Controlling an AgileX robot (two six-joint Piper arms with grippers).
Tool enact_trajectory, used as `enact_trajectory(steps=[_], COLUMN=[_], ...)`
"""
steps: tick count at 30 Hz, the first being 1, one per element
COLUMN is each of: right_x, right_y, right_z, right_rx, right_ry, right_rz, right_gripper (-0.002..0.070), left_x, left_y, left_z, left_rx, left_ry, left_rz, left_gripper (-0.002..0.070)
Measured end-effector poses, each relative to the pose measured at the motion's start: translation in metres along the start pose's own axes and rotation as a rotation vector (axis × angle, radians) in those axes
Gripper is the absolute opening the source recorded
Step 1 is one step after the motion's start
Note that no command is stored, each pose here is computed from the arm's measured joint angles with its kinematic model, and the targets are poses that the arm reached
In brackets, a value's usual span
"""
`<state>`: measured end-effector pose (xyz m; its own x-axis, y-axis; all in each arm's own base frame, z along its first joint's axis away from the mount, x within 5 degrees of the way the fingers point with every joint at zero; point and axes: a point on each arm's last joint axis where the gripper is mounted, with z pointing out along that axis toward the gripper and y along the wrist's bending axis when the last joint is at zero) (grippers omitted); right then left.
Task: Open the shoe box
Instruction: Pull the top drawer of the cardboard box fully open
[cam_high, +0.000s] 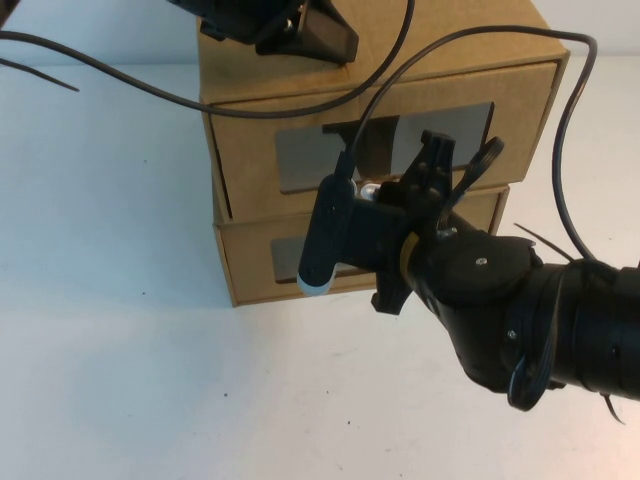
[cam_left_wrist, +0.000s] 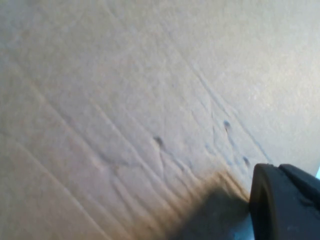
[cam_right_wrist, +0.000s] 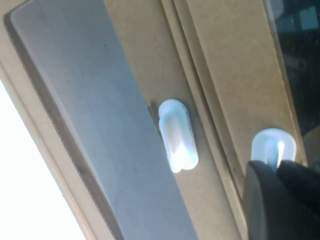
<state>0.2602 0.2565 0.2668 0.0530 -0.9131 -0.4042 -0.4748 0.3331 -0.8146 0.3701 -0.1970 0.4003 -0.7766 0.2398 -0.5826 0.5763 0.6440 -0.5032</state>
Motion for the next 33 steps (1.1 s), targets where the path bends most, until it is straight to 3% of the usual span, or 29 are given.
enact_trajectory(steps=[33], right_x=[0.001], right_y=[0.006], right_z=[-0.014], right_rx=[-0.043], right_ry=[0.01], right_rz=[0.028], right_gripper=[0.0007], left_x=[-0.001], left_y=[0.011], left_z=[0.005], left_rx=[-0.018], left_ry=[0.015], left_rz=[-0.013], left_gripper=[-0.0006])
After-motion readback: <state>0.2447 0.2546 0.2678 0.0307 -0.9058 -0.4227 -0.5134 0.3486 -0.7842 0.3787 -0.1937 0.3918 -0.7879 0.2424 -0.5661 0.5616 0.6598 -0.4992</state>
